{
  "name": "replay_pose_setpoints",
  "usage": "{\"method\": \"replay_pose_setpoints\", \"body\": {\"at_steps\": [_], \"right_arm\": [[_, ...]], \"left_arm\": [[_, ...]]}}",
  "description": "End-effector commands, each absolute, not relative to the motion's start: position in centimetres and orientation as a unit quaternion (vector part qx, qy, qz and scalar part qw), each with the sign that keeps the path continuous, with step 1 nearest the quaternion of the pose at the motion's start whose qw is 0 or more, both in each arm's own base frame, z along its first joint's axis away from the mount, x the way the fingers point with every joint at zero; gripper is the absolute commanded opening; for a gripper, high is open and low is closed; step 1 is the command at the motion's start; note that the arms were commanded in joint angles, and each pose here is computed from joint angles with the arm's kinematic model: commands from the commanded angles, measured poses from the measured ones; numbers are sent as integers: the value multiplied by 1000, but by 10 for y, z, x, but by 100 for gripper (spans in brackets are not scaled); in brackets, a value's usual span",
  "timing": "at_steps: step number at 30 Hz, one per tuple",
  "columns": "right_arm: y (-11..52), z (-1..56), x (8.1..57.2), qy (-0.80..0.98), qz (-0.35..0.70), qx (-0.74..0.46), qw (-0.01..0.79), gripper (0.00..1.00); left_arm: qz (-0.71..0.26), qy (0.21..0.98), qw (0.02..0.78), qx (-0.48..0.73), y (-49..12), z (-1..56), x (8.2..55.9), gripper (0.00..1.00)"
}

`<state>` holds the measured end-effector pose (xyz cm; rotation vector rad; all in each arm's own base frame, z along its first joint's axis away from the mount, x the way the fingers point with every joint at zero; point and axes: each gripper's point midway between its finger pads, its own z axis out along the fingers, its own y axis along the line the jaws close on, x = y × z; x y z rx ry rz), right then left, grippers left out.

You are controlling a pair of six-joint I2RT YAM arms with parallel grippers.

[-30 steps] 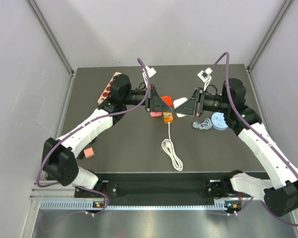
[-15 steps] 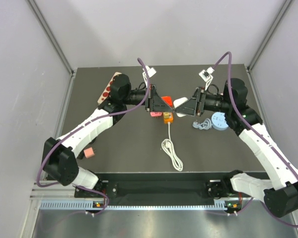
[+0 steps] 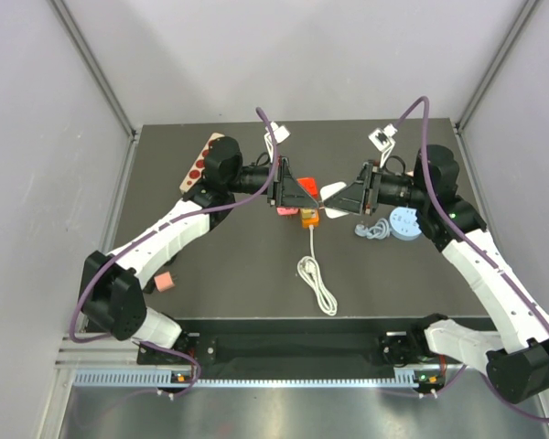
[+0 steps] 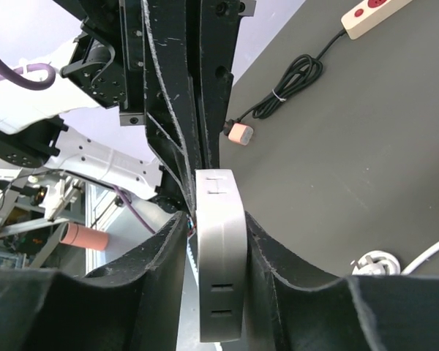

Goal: Insert the plug
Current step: Adjust the plug.

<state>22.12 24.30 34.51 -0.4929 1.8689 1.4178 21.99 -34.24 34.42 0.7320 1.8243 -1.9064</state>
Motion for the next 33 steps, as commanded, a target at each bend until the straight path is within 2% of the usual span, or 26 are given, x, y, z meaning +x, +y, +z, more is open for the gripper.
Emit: {"method": "replay_pose_setpoints", "body": {"at_steps": [1,6,9,10,16,17,20,22,23,24,25,26,29,30,33], "right_arm": [[239,353,219,715,545,-210,384,33],[239,350,219,719,543,-210,380,33],[239,350,219,718,543,-211,382,14],[239,350,220,717,543,-210,383,2],[236,352,224,719,535,-197,398,0],[235,354,224,718,534,-197,401,0],[228,358,229,723,524,-185,410,0],[215,358,235,734,505,-175,419,0],[209,354,239,742,492,-167,423,0],[200,341,240,766,476,-148,406,0],[185,338,250,779,441,-141,423,0],[165,310,257,827,385,-94,398,0],[112,279,272,890,237,-41,387,0],[78,253,274,923,141,3,359,0],[25,221,272,953,-11,46,298,0]], "left_arm": [[-689,631,214,287,-342,352,216,0],[-688,632,214,285,-342,352,216,0],[-688,633,211,285,-342,350,216,0],[-688,634,209,285,-342,349,215,0],[-682,639,209,288,-341,344,217,0],[-679,641,214,288,-341,343,219,17],[-661,661,231,272,-338,333,232,56],[-639,686,242,251,-331,314,249,62],[-624,701,251,236,-329,304,259,70],[-611,721,244,218,-325,288,268,73],[-600,728,249,216,-323,279,273,73],[-587,742,256,201,-320,270,281,74],[-535,785,255,180,-310,248,289,74],[-513,796,275,167,-306,246,296,74],[-436,836,309,127,-283,241,309,74]]}}
